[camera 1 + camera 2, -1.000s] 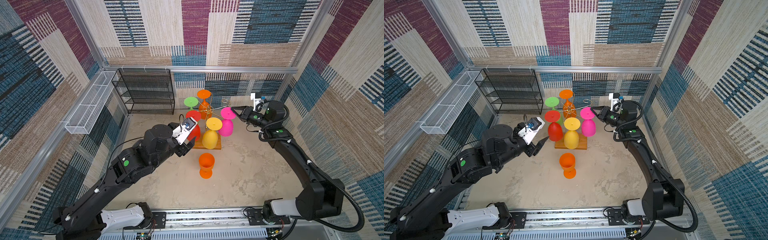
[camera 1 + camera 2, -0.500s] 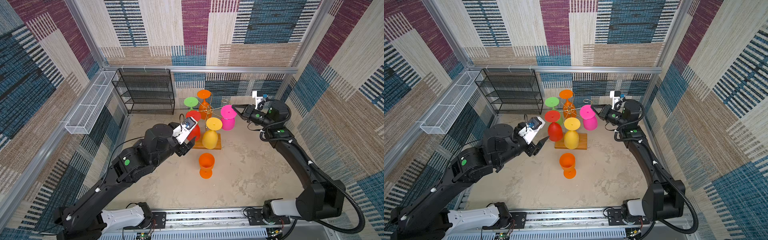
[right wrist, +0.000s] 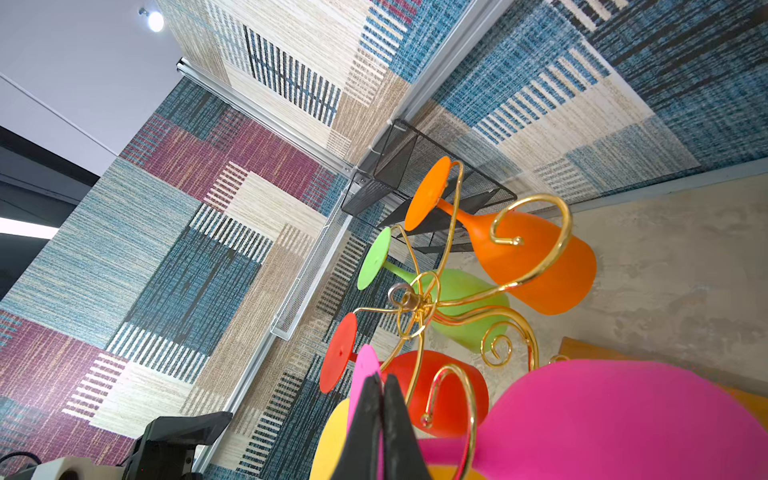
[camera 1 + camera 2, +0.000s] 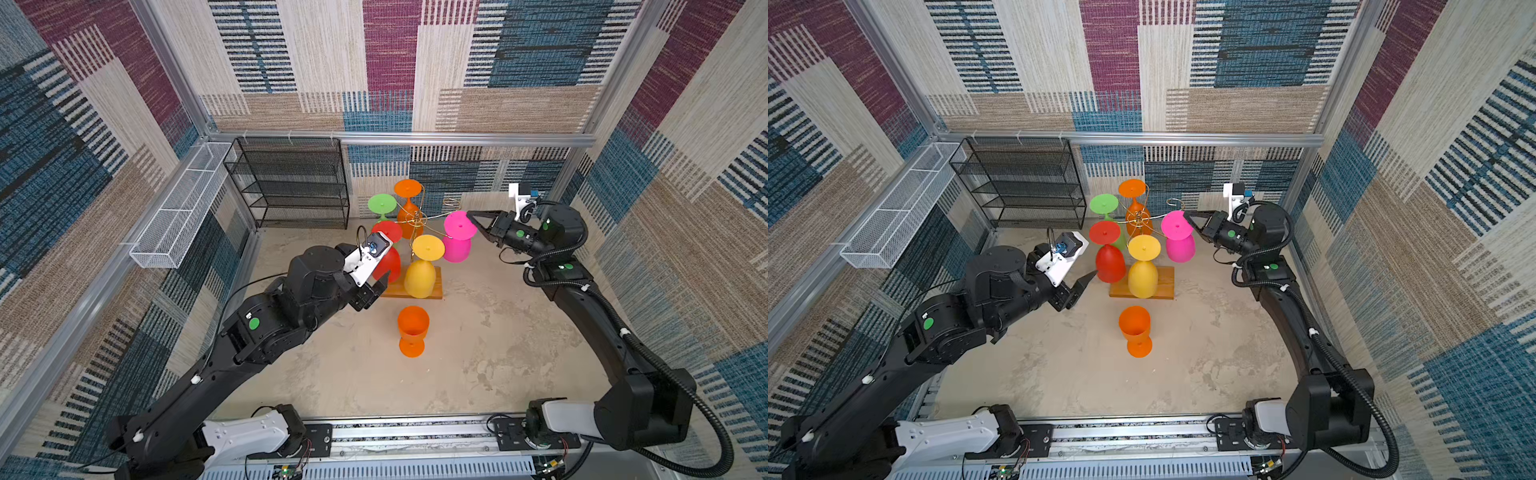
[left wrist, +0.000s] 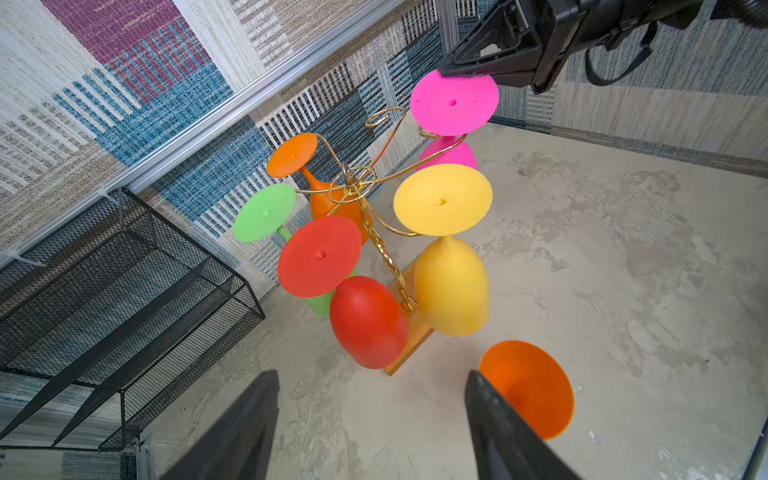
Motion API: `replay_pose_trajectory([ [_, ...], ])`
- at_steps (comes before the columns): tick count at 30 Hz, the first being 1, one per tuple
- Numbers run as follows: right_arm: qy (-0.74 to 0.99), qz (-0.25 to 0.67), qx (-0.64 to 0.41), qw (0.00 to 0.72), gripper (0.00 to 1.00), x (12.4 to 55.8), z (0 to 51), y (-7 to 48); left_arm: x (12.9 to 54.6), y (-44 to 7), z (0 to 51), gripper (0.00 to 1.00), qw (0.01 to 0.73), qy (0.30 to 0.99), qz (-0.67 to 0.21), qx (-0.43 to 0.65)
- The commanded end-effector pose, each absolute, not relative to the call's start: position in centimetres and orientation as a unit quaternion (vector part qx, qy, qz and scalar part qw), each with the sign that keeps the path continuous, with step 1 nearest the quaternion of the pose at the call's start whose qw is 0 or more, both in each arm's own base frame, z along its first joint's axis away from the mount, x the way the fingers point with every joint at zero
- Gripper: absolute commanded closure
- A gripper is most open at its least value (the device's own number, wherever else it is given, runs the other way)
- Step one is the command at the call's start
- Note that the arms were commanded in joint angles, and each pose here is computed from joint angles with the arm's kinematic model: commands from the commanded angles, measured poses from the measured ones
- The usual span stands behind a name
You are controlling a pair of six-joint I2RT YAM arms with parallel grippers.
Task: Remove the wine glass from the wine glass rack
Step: 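Close the right gripper on the pink glass's foot on the rack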
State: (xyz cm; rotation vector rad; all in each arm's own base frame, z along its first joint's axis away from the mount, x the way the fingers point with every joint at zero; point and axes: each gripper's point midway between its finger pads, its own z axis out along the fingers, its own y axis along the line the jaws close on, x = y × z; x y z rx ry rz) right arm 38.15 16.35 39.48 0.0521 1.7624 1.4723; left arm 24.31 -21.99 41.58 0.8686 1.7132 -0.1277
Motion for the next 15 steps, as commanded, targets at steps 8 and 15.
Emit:
replay_pose_trajectory([
  [8, 0.693, 0.6, -0.011, 0.401, 1.0, 37.1, 40.1, 18.1, 25.0, -22.2, 41.3, 0.27, 0.569, 0.738, -0.062, 0.358],
  [15, 0.691, 0.604, -0.015, 0.396, 1.0, 37.9, 40.2, 19.0, 25.0, -22.1, 41.0, 0.27, 0.565, 0.741, -0.063, 0.357],
])
